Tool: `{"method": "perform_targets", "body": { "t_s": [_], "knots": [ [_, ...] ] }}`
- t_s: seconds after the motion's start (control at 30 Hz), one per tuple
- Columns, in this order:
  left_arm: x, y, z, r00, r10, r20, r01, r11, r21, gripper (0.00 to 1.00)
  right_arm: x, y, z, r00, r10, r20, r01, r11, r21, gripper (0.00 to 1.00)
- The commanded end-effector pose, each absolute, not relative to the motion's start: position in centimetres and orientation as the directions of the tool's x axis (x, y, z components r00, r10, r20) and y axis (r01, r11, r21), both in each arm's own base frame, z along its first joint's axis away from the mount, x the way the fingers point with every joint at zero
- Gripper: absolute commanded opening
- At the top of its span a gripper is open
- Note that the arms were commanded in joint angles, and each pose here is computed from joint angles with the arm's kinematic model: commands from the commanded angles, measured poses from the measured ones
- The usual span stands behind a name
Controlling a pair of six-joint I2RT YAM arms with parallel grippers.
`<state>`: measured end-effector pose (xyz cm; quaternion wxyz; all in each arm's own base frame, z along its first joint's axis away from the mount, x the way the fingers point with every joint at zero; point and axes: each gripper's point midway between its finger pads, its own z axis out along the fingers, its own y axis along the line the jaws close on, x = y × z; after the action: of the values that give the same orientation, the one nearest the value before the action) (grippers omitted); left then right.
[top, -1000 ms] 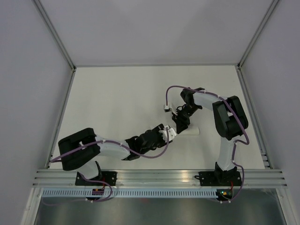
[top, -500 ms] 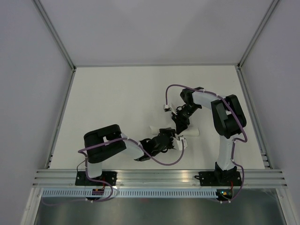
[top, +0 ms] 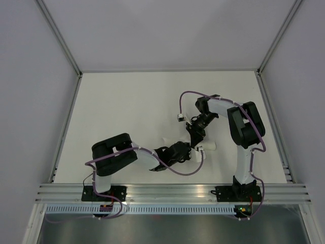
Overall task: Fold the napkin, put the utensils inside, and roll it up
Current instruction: Roll the napkin with the utensil
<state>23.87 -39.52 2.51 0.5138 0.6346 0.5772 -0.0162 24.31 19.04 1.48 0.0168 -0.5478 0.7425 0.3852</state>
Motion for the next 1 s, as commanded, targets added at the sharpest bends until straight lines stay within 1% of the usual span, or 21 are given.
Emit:
{"method": "perform_targets", "body": {
  "t_s": [0.0,0.03,0.07,0.13,0.17,0.2,0.23,0.37,0.53,0.63,0.8,0.97],
  "knots": [
    [22.8,-39.2,0.3,0.256,0.741,-0.620,0.845,0.139,0.516,0.11,23.9,16.3,-3.6,-0.309,-0.889,-0.338,-0.851,0.100,0.515,0.23],
    [22.7,-39.4,0.4,0.251,0.736,-0.629,0.854,0.138,0.502,0.08,23.9,16.3,-3.6,-0.310,-0.888,-0.340,-0.852,0.101,0.514,0.25],
    [22.5,-39.6,0.5,0.247,0.726,-0.642,0.865,0.133,0.484,0.03,24.0,16.4,-3.5,-0.314,-0.884,-0.346,-0.854,0.104,0.510,0.32],
    [22.0,-39.3,0.2,0.232,0.732,-0.641,0.885,0.115,0.452,0.02,24.2,16.5,-3.2,-0.322,-0.878,-0.354,-0.856,0.109,0.506,0.43],
    [21.6,-39.5,0.2,0.223,0.724,-0.652,0.900,0.104,0.424,0.02,24.5,16.5,-2.8,-0.328,-0.871,-0.366,-0.859,0.113,0.499,0.54],
    [21.5,-39.4,0.2,0.216,0.724,-0.655,0.906,0.102,0.411,0.02,24.5,16.7,-2.4,-0.332,-0.863,-0.382,-0.860,0.110,0.499,0.59],
    [21.4,-39.2,-0.1,0.209,0.730,-0.650,0.911,0.096,0.400,0.02,24.6,16.8,-2.1,-0.334,-0.858,-0.391,-0.861,0.108,0.497,0.68],
    [21.0,-39.0,-0.5,0.199,0.741,-0.642,0.923,0.078,0.377,0.02,25.5,16.9,0.2,-0.340,-0.829,-0.444,-0.873,0.104,0.476,0.78],
    [21.1,-38.9,-0.5,0.191,0.742,-0.642,0.924,0.084,0.372,0.02,26.8,16.8,2.0,-0.364,-0.797,-0.483,-0.880,0.124,0.459,0.79],
    [21.1,-38.8,-0.6,0.182,0.748,-0.639,0.929,0.082,0.361,0.02,28.1,16.5,3.0,-0.391,-0.761,-0.518,-0.886,0.158,0.436,0.80],
    [20.7,-38.9,-0.7,0.149,0.747,-0.648,0.949,0.075,0.305,0.02,30.2,15.7,6.0,-0.429,-0.661,-0.615,-0.892,0.203,0.404,0.81],
    [20.7,-38.9,-0.6,0.077,0.743,-0.665,0.976,0.081,0.203,0.02,32.6,13.9,10.2,-0.453,-0.499,-0.739,-0.892,0.268,0.365,0.81]
  ]
}}
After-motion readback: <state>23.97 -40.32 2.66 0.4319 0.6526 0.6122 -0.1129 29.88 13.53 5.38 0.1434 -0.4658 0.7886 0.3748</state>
